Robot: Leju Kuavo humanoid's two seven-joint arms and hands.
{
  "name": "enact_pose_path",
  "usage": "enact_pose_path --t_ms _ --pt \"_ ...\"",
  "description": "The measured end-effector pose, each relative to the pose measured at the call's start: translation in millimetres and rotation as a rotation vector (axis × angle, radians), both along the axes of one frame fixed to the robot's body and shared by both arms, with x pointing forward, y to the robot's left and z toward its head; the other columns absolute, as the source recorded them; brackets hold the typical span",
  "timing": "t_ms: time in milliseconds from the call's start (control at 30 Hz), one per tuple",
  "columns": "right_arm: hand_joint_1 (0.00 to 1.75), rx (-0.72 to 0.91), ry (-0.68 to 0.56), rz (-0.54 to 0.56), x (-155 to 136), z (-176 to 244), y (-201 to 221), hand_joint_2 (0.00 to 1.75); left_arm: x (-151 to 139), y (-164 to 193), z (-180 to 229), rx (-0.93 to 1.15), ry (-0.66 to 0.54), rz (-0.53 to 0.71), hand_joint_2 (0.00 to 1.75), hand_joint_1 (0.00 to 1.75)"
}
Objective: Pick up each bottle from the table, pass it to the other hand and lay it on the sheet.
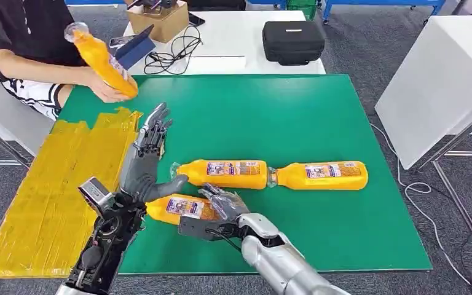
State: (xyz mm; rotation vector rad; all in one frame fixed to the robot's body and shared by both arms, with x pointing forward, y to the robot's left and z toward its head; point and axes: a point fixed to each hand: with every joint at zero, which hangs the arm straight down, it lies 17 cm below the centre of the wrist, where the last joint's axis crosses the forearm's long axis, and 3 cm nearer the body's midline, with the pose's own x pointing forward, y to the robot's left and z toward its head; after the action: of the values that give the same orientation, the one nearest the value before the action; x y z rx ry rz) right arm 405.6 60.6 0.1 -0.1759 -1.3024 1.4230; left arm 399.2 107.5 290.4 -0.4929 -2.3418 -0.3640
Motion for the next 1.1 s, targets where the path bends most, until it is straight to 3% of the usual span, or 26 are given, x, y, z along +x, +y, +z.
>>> enact_pose_path --t_ms 100,1100 --pt "1.75 -0.011 0.006 0.007 0.6 -2.0 0.1 1.75 1.4 0.0 0.0 -0.003 0.002 0.000 1.75 0.00" --pt "1.75 -0.011 0.010 0.037 -2.2 -5.3 2.8 1.75 5.2 -2.4 -3.6 -0.015 0.016 0.000 1.75 0.00"
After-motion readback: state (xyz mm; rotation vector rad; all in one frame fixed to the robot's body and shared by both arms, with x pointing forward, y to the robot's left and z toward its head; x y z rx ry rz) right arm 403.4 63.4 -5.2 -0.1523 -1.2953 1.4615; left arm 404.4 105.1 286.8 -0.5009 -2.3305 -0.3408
